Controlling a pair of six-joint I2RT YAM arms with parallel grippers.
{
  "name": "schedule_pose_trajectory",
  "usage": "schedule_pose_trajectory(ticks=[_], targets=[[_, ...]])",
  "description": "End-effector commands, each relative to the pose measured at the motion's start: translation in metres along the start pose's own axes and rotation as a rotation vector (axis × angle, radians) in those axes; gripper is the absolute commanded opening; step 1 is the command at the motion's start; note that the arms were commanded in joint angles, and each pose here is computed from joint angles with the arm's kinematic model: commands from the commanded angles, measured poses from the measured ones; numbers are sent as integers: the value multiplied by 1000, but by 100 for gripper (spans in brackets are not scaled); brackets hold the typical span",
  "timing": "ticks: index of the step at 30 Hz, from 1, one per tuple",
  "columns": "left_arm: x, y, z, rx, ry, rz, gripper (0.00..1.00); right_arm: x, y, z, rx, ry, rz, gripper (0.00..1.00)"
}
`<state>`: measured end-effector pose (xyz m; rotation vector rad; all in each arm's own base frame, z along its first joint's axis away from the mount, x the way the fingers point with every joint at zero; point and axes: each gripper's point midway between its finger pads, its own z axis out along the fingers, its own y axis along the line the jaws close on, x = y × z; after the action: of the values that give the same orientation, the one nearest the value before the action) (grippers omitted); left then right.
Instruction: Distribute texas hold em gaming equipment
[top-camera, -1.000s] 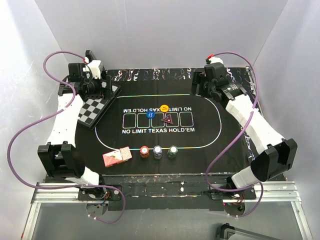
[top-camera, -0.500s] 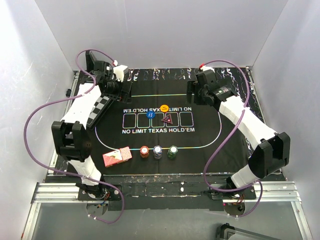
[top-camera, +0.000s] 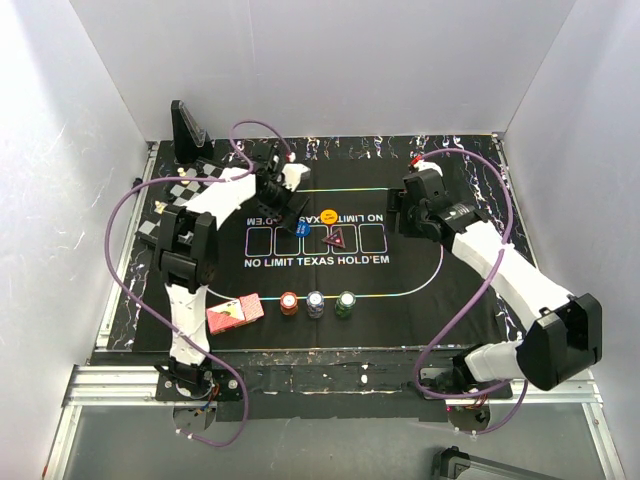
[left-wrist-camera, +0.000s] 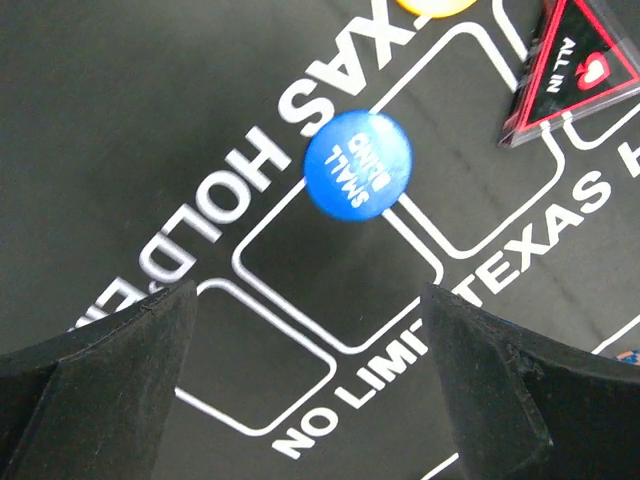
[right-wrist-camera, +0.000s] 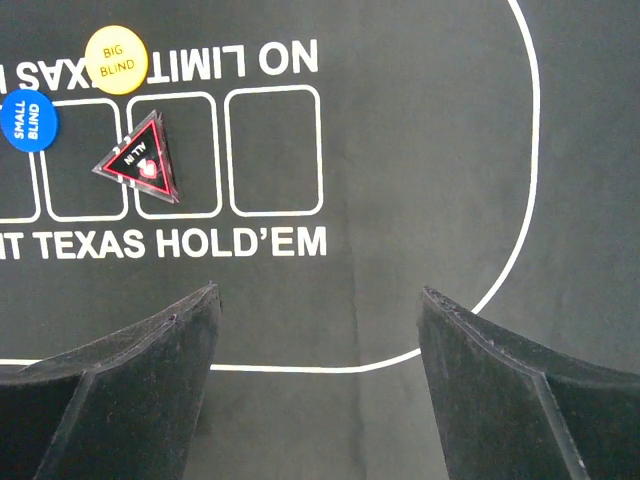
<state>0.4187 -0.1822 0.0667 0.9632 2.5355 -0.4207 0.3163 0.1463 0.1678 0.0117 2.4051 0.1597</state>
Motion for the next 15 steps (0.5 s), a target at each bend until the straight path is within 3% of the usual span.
schedule_pose_trajectory(ticks=[1, 15], targets=[[-51, -12, -6, -34, -112, 118, 93, -13, 5, -14, -33, -59, 23, 85], [-58, -29, 38, -6, -65, 183, 88, -21, 10, -32, -83, -97, 65, 81]])
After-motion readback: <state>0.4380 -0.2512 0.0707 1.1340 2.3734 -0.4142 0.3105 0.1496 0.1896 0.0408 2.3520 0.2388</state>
